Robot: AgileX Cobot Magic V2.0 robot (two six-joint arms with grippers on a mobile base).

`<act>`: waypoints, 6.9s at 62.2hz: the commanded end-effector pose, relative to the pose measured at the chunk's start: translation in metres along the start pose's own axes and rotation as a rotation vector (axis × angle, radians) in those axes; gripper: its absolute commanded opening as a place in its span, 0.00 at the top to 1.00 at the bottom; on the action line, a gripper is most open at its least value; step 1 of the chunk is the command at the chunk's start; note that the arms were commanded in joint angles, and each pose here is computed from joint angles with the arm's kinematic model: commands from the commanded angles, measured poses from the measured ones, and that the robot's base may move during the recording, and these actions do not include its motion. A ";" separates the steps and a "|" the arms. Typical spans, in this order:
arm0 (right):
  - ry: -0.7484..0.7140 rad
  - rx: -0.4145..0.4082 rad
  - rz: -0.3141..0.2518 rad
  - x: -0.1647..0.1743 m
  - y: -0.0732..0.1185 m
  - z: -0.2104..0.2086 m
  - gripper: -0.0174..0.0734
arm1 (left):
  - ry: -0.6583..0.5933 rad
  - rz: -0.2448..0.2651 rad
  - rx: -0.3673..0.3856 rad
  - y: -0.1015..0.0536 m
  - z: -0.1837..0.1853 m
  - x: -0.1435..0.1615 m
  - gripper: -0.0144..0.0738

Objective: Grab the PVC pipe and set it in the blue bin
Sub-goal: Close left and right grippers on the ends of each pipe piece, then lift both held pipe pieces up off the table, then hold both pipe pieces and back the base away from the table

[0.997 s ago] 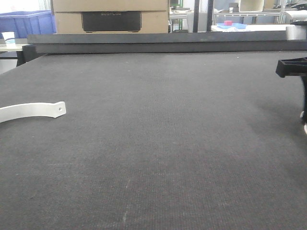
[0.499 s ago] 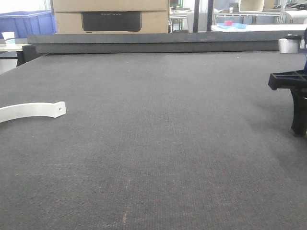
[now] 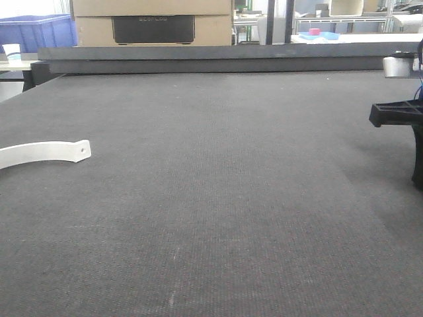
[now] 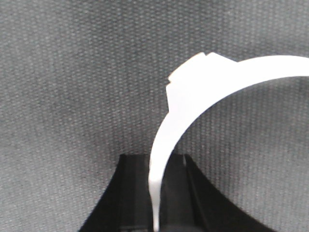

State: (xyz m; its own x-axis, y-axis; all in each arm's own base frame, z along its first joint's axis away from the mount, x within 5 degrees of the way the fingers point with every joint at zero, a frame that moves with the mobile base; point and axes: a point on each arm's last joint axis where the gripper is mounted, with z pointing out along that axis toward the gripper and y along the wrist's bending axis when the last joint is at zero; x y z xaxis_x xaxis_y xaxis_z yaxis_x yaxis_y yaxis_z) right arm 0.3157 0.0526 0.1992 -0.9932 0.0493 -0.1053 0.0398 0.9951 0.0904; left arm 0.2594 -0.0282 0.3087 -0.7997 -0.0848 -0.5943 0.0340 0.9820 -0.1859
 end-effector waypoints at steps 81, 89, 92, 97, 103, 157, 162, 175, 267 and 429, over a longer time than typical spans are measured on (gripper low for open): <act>-0.092 -0.021 -0.059 0.003 0.006 -0.060 0.99 | 0.507 -0.021 -0.239 0.049 0.090 -0.005 0.50; -0.097 -0.021 -0.059 0.003 0.006 -0.061 0.99 | 0.532 -0.023 -0.240 0.052 0.104 -0.002 0.50; -0.097 -0.021 -0.059 0.003 0.006 -0.061 0.99 | 0.547 -0.024 -0.241 0.053 0.109 0.000 0.50; -0.097 -0.021 -0.059 0.003 0.006 -0.061 0.99 | 0.574 -0.029 -0.240 0.054 0.116 0.004 0.50; -0.097 -0.021 -0.059 0.003 0.006 -0.061 0.99 | 0.595 -0.033 -0.238 0.055 0.123 0.006 0.50; -0.110 -0.023 -0.059 0.001 0.006 -0.061 0.99 | 0.459 -0.060 -0.186 0.041 0.081 -0.009 0.96; -0.094 -0.021 -0.059 0.003 0.006 -0.061 0.99 | 0.376 -0.051 -0.178 0.036 0.061 -0.016 0.96; -0.104 -0.023 -0.061 0.005 0.005 -0.066 0.99 | 0.127 -0.025 -0.158 0.026 0.011 -0.031 0.96; -1.342 -0.113 -0.176 0.151 -0.022 -0.188 0.99 | -0.913 0.018 -0.040 0.010 -0.134 0.055 0.96; -1.398 -0.120 -0.175 0.158 -0.023 -0.195 0.99 | -0.931 0.034 -0.007 0.005 -0.136 0.055 0.96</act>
State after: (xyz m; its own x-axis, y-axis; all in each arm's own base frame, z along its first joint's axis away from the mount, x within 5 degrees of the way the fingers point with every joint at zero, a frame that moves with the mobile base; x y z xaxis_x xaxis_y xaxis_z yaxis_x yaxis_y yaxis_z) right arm 0.1371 0.0215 0.3712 -0.0888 0.0461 -0.9950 -0.1523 0.9866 0.0593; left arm 0.1357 -0.0021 0.3760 -0.0382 -0.1453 -0.9886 0.0139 0.9892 -0.1460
